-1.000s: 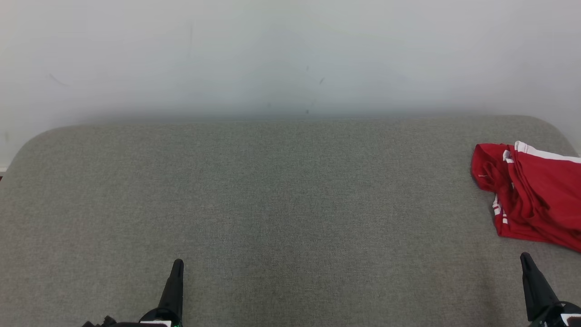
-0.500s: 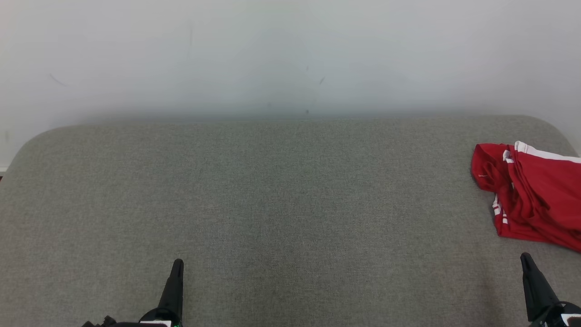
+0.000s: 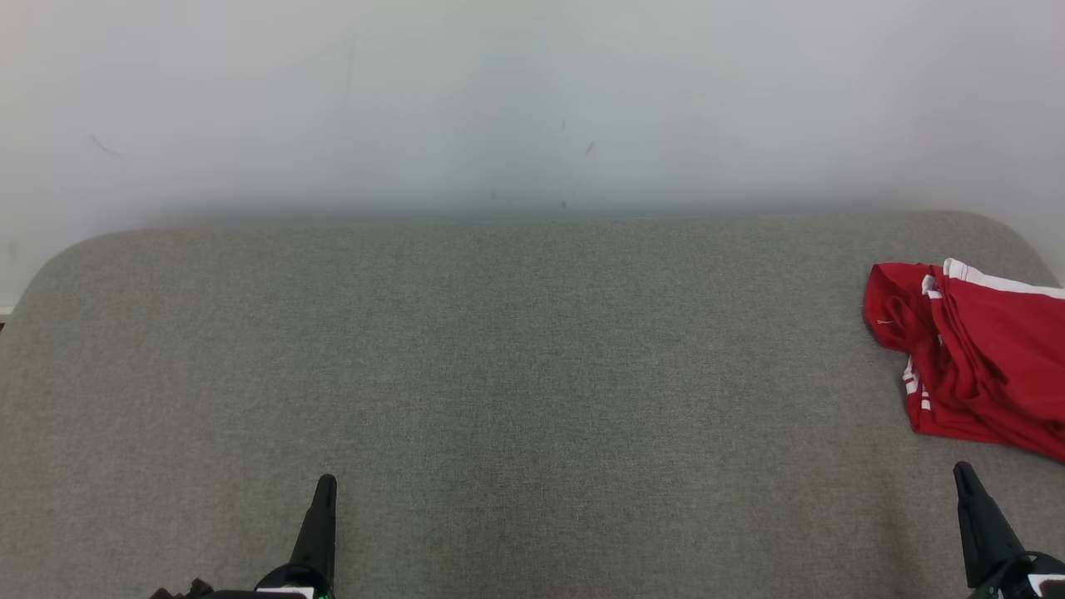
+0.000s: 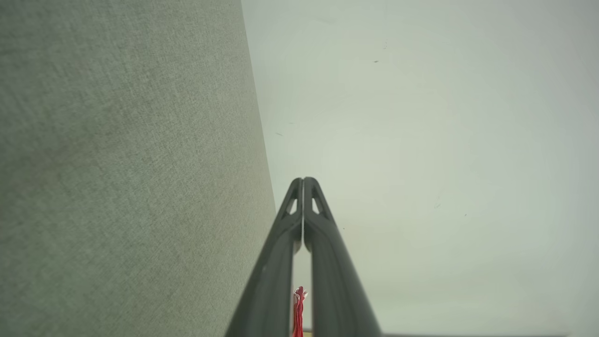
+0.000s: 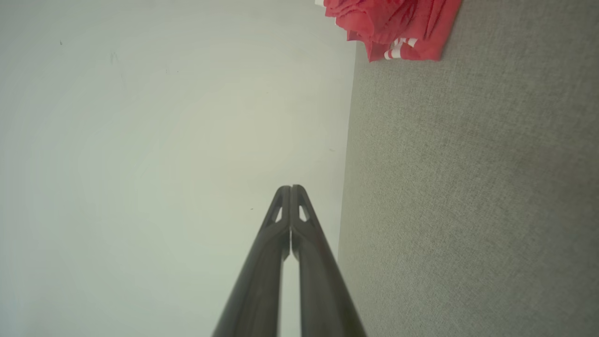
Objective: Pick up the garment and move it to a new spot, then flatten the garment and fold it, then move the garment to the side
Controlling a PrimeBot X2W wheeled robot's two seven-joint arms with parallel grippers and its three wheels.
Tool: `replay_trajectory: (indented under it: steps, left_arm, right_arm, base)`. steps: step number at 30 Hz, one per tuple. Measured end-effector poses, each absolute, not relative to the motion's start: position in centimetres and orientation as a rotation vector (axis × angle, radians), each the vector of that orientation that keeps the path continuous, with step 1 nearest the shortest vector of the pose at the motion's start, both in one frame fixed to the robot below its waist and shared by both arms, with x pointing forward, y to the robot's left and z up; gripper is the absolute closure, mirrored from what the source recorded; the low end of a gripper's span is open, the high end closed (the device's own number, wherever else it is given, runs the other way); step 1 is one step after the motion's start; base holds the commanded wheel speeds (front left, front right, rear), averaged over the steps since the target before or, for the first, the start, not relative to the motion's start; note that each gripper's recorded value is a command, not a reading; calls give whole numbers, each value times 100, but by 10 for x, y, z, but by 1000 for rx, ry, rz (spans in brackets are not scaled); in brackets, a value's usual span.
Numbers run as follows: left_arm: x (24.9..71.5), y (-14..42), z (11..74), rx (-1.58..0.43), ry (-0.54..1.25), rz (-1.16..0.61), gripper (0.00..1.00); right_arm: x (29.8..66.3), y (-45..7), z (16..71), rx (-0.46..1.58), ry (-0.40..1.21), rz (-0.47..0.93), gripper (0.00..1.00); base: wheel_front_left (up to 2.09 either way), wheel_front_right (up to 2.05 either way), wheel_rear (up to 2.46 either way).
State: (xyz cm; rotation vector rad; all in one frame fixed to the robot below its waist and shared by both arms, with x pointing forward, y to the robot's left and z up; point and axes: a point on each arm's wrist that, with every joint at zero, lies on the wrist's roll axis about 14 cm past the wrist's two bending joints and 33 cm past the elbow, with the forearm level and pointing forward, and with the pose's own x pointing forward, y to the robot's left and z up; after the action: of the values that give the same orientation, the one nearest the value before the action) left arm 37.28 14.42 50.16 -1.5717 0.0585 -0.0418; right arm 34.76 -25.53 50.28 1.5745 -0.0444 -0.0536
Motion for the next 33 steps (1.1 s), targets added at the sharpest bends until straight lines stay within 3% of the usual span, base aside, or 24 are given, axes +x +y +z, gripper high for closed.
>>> replay_trajectory:
  steps: [33]
  left_arm:
    - [373, 144, 502, -1572, 58, -42, 100]
  right_arm:
    - [349, -255, 504, 1576, -51, -50, 100]
  base:
    - [0, 0, 0]
